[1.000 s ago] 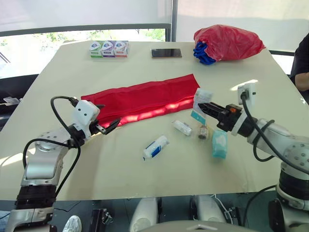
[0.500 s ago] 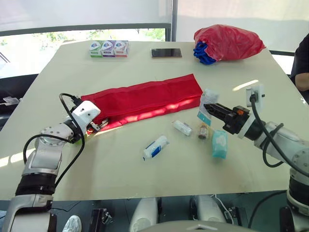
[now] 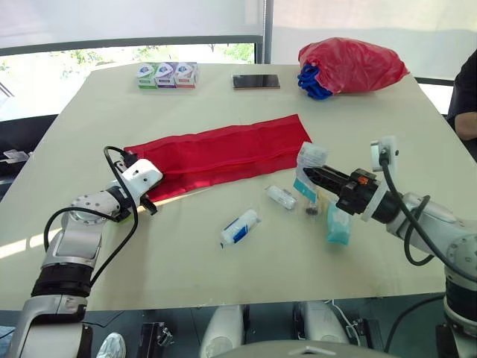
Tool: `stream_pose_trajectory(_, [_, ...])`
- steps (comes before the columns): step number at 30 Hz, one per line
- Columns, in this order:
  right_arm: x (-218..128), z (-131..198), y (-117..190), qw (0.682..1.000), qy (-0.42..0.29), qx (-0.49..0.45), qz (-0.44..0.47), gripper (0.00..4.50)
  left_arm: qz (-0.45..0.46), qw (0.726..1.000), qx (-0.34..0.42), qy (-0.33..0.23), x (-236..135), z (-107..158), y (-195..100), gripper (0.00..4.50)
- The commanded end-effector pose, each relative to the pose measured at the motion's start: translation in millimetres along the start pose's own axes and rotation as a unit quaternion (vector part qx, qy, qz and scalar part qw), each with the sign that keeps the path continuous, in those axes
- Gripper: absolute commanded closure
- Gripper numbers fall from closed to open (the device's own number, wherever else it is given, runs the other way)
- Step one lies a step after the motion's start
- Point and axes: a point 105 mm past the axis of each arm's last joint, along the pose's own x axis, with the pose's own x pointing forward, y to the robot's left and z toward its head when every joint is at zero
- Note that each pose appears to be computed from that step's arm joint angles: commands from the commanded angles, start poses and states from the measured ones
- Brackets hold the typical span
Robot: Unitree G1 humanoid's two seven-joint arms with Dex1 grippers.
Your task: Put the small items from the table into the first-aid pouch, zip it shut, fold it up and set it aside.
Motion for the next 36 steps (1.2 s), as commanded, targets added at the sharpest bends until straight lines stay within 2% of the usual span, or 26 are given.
stream_pose_trajectory(1, [-0.4, 7.4, 8.8, 1.000, -0.014, -0.014, 0.017, 4.50, -0.001, 0.999, 0.011, -0.032, 0.3, 17.6, 4.5, 4.39])
stream_pose_trajectory(3, [0.3, 7.4, 9.0, 1.000, -0.014, -0.014, 0.018, 4.50, -0.006, 0.999, 0.011, -0.038, 1.0, 20.6, 3.4, 4.39])
stream_pose_trajectory(8, [8.2, 2.0, 13.4, 1.000, -0.008, 0.008, 0.029, 4.50, -0.046, 0.994, 0.005, -0.095, 13.8, 52.1, -11.5, 4.39])
stream_pose_trajectory(15, [25.2, -8.2, 13.2, 0.999, 0.012, 0.042, 0.029, 4.50, -0.148, 0.971, 0.006, -0.187, 39.0, 104.4, -56.3, 4.39])
stream_pose_trajectory(20, [40.2, -5.8, 13.9, 0.994, 0.004, 0.101, 0.039, 4.50, -0.211, 0.950, 0.000, -0.231, 43.0, 126.7, -79.4, 4.39])
stream_pose_trajectory(27, [71.7, -17.3, 12.0, 0.976, 0.019, 0.210, 0.057, 4.50, -0.239, 0.940, -0.002, -0.244, 41.9, 126.7, -79.1, 4.39])
stream_pose_trajectory(33, [83.3, -54.4, 20.0, 0.967, 0.096, 0.224, 0.074, 4.50, -0.246, 0.939, -0.004, -0.239, 44.3, 118.9, -70.7, 4.39])
stream_pose_trajectory(36, [91.9, -67.5, 10.2, 0.965, 0.116, 0.230, 0.051, 4.50, -0.249, 0.938, -0.006, -0.239, 45.9, 117.1, -67.6, 4.39])
